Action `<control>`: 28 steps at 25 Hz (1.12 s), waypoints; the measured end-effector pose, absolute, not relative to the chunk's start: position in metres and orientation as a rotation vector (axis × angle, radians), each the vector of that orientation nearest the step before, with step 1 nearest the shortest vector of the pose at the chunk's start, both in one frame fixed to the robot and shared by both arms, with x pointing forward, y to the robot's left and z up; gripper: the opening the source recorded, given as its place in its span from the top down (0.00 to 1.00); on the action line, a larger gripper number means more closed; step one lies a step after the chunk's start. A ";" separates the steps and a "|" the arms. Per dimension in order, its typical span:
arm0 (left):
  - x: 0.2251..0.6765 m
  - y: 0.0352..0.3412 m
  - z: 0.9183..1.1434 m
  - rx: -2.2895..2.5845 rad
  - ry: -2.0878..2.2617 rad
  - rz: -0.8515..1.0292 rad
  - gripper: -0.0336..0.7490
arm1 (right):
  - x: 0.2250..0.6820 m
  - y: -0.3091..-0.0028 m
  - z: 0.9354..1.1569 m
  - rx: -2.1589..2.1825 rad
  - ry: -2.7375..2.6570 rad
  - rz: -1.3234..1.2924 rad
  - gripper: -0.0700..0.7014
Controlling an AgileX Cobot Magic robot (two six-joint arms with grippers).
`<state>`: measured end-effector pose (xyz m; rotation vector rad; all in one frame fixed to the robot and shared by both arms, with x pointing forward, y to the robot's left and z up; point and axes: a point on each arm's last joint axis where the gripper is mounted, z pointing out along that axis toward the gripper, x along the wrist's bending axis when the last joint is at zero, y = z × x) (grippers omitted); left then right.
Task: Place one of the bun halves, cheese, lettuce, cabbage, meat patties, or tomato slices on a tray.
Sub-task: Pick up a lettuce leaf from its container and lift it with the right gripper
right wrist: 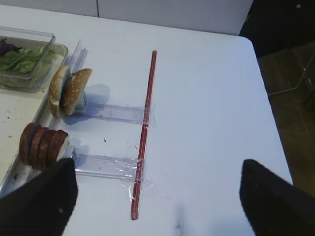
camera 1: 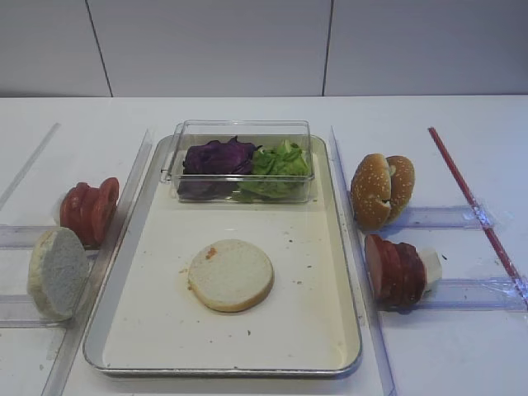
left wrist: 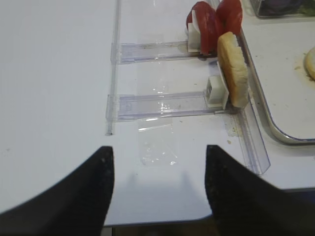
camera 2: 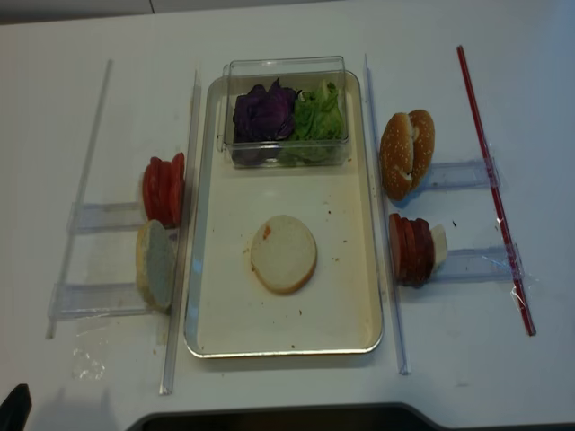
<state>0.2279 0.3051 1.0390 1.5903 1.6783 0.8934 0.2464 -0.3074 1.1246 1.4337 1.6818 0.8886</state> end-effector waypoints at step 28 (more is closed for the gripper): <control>0.228 0.305 1.039 1.590 1.678 0.893 0.33 | 0.402 -0.249 1.221 1.630 2.113 0.990 0.22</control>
